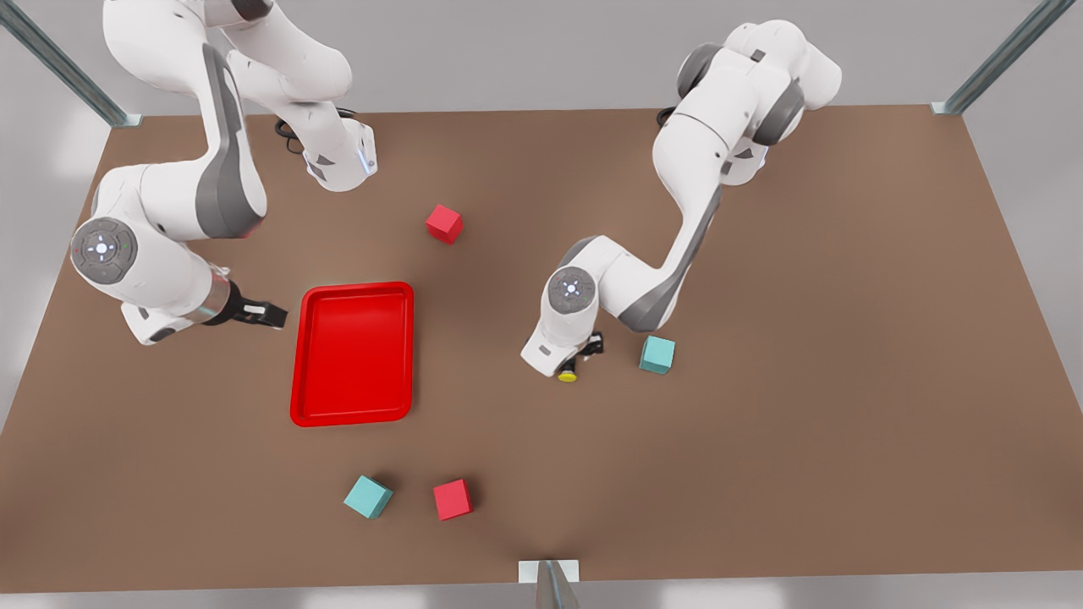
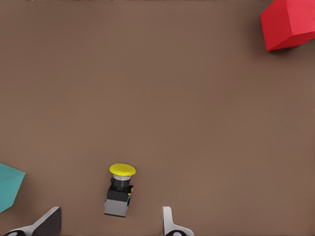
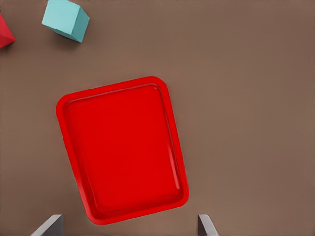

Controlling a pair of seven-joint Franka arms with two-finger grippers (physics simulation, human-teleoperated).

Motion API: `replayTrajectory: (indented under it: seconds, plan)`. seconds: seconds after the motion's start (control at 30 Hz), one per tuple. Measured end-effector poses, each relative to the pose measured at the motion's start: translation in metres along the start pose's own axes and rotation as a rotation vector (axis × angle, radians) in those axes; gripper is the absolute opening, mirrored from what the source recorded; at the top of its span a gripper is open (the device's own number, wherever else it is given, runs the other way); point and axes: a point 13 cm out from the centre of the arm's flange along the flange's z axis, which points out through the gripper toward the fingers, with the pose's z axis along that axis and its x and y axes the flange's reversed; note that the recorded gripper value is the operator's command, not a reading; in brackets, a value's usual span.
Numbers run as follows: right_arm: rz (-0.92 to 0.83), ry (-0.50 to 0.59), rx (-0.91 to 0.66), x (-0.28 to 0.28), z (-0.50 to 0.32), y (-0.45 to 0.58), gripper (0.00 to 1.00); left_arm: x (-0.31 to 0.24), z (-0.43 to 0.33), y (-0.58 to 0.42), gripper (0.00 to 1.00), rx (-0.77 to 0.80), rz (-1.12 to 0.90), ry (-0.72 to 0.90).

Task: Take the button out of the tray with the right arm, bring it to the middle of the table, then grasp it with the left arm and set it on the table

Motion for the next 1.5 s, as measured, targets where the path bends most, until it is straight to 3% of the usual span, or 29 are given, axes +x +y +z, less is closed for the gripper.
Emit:
replayTrajectory:
  seconds: [0.2,0.6,1.5]
  plan:
    - [-0.150,-0.092,0.058,0.004,-0.050,0.049,1.00,0.000,0.021,0.007,1.00,-0.017,-0.020,-0.017]
    - [-0.164,-0.082,0.068,0.000,-0.048,0.035,1.00,0.039,0.041,0.011,1.00,-0.071,0.004,0.000]
    - [-0.183,-0.081,0.055,0.000,-0.047,0.036,1.00,0.049,0.140,0.021,1.00,-0.097,0.002,0.008]
